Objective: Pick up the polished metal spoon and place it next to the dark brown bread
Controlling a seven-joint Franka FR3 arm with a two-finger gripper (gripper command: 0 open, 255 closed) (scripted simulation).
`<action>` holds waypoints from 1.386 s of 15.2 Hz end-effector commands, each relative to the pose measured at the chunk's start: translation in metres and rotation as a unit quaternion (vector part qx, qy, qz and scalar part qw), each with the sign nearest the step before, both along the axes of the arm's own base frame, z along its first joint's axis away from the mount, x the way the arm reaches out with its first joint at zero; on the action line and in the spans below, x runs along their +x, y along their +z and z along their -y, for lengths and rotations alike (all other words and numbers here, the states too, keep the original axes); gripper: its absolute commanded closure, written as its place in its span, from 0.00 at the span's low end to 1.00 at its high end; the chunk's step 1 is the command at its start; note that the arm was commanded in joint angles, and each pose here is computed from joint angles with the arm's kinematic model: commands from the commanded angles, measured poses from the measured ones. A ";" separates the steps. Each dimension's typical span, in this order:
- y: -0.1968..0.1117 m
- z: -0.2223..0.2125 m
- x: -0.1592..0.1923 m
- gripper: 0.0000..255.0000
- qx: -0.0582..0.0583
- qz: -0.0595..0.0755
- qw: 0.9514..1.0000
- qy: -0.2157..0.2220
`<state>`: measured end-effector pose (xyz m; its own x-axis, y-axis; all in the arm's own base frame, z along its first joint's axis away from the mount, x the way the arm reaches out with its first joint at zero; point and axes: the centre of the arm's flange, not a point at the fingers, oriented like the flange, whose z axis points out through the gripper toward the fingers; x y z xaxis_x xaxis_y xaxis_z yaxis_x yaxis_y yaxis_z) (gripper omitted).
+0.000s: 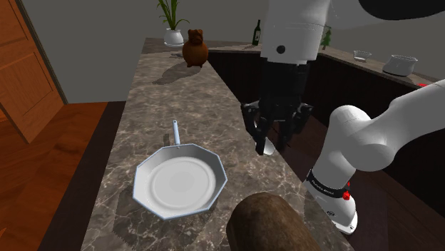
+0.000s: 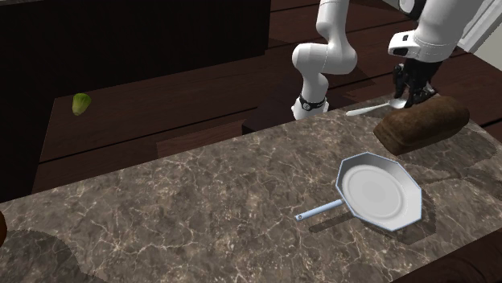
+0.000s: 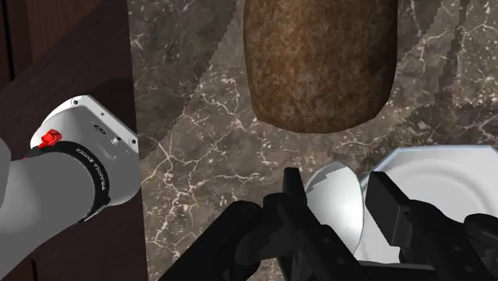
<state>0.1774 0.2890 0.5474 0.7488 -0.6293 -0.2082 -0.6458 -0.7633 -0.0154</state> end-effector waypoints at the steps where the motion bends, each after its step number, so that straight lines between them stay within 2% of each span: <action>1: -0.009 -0.001 -0.001 1.00 0.000 0.000 1.000 0.000; 21: -0.115 -0.001 -0.001 1.00 0.000 0.000 1.000 0.000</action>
<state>0.1763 0.2900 0.4383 0.7488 -0.6292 -0.2083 -0.6458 -0.7634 -0.0153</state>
